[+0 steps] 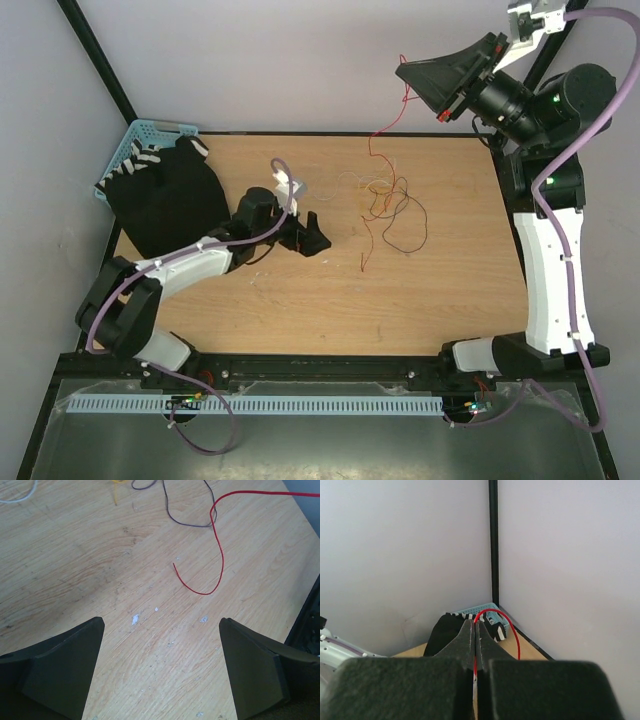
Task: Zip-tie the wires
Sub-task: Straighten the cable at the center of the board.
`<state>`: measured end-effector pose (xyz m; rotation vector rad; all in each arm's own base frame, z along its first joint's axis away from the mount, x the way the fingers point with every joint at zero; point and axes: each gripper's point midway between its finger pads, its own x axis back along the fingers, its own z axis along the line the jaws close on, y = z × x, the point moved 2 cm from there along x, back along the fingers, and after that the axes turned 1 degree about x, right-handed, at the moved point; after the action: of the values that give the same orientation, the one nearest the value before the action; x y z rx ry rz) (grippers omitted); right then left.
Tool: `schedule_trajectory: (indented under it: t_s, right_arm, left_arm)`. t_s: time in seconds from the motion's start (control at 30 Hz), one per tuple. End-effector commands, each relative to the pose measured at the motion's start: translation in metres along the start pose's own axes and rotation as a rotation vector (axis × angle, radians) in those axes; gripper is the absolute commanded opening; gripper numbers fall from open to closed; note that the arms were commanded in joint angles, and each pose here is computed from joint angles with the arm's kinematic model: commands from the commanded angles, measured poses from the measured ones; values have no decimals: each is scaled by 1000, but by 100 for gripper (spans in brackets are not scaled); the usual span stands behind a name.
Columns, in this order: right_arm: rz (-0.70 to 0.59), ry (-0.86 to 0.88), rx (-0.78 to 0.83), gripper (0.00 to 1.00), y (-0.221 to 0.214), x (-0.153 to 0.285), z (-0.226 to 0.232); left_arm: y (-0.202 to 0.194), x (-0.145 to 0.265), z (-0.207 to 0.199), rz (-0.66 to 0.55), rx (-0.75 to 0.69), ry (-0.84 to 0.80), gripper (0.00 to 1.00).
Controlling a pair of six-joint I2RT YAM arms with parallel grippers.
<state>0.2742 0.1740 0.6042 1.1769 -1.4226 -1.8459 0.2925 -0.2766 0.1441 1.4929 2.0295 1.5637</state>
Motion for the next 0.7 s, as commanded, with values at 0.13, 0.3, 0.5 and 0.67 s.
schedule_trajectory:
  t_s: [0.13,0.3,0.5,0.67]
  right_arm:
    - [-10,18,46,0,5,11,16]
    - [-12,21,50,0,6,14,20]
    - [-14,22,65,0,7,16,22]
    - [-15,17,89,0,6,18,23]
  left_arm:
    - [9,-27,-33,-23,-91,-122,99]
    - [2,-46,-37,-1,-41,-155,99]
    - [-4,-70,-44,11,-66,-158,99]
    - [-20,-88,-51,46,-69,-179,99]
